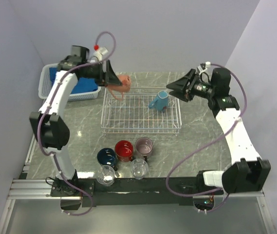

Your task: Load the cups into the dish rack

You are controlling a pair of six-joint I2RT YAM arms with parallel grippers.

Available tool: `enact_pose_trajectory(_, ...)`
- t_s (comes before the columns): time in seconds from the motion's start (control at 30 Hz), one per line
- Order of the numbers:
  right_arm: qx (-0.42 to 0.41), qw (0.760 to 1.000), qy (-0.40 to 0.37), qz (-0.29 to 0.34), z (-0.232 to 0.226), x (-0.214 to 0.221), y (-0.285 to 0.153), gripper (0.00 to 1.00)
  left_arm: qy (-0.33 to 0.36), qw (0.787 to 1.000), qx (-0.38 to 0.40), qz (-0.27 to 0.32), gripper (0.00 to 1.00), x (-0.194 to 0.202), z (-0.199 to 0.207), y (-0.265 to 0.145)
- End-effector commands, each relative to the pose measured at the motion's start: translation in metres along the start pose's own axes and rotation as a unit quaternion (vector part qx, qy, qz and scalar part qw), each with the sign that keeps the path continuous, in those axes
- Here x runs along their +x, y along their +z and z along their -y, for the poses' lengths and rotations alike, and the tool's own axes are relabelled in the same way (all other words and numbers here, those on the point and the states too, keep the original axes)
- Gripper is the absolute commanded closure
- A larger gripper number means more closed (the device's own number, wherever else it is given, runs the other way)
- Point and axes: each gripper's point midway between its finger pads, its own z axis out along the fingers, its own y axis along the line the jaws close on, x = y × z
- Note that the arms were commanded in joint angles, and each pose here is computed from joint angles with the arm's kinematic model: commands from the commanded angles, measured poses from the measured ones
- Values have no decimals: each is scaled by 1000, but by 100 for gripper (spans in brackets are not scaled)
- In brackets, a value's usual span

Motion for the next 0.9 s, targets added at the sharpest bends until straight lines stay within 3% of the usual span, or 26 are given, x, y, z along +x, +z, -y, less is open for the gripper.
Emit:
enact_pose_trajectory(0.0, -12, 999, -24, 21, -12, 17, -22, 39, 125, 973, -175, -87, 99, 23, -47, 22)
enact_pose_trajectory(0.13, -9, 999, -14, 38, -8, 22, -30, 41, 189, 937, -245, -159, 99, 37, -66, 61)
enact_pose_trajectory(0.37, -1, 999, -9, 44, 3, 35, -39, 44, 254, 892, -310, -208, 99, 57, -90, 96)
enact_pose_trajectory(0.67, -15, 999, -16, 49, 0, 45, -48, 49, 289, 869, -335, -222, 99, 72, -107, 140)
enact_pose_trajectory(0.87, -20, 999, -10, 48, 6, 55, -51, 52, 308, 868, -324, -215, 99, 78, -108, 176)
